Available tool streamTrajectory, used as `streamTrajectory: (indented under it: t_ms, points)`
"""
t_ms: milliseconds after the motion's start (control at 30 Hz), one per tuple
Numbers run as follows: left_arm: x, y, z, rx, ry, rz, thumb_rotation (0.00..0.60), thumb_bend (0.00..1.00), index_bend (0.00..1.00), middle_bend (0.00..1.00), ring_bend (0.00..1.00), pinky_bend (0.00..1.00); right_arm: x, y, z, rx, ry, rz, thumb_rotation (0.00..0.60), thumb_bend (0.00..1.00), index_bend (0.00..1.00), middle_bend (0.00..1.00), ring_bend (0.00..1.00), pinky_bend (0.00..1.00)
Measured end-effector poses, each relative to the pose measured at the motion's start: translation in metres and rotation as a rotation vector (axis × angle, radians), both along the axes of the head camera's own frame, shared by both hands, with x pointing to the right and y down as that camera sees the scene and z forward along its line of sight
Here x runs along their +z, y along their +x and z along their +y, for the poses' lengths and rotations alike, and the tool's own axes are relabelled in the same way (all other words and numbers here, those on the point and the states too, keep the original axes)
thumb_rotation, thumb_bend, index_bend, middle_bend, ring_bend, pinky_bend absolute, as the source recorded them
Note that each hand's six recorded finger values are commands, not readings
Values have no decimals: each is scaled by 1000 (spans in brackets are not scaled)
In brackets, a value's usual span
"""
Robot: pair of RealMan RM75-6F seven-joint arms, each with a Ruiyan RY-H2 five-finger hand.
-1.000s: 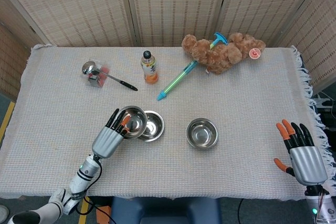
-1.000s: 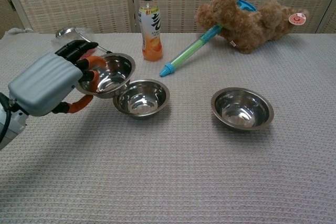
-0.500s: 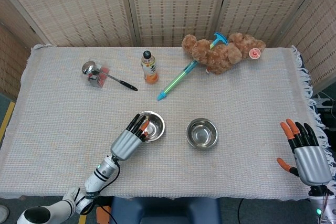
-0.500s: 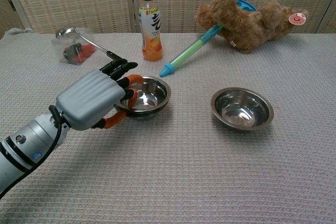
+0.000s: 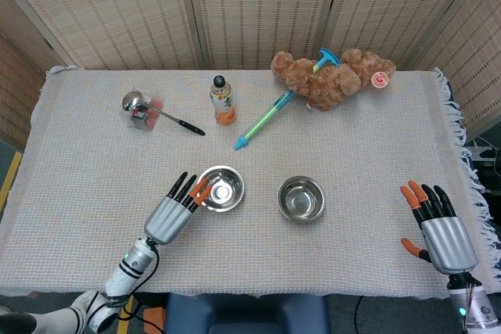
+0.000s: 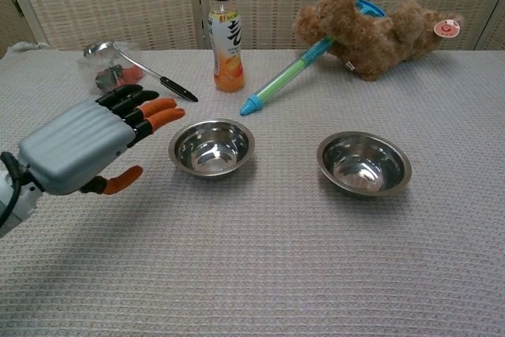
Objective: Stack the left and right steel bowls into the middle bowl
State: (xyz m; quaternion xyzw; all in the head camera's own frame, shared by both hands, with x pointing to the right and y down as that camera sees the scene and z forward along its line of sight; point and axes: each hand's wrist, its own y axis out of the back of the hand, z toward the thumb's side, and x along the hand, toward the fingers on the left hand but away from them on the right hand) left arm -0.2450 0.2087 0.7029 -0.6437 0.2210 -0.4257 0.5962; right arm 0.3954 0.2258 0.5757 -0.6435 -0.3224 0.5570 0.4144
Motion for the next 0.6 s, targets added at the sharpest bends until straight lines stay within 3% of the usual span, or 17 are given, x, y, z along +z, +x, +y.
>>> streamTrajectory:
  t_ms: [100, 267, 433, 600]
  points:
    - [-10, -45, 5, -83, -22, -49, 600, 426, 0, 13, 0, 45, 17, -20, -4, -76, -34, -10, 600, 78, 12, 0, 0, 0]
    - [-32, -106, 15, -239, -29, -67, 600, 426, 0, 13, 0, 45, 48, -63, -12, -207, -58, -42, 600, 110, 135, 0, 0, 0]
    - [-41, -127, 19, -308, -32, -46, 600, 428, 0, 17, 0, 45, 68, -86, -15, -264, -68, -45, 600, 148, 286, 0, 0, 0]
    - [-46, -155, 21, -377, -47, -39, 600, 427, 0, 19, 0, 45, 106, -130, -15, -329, -118, -68, 600, 182, 329, 0, 0, 0]
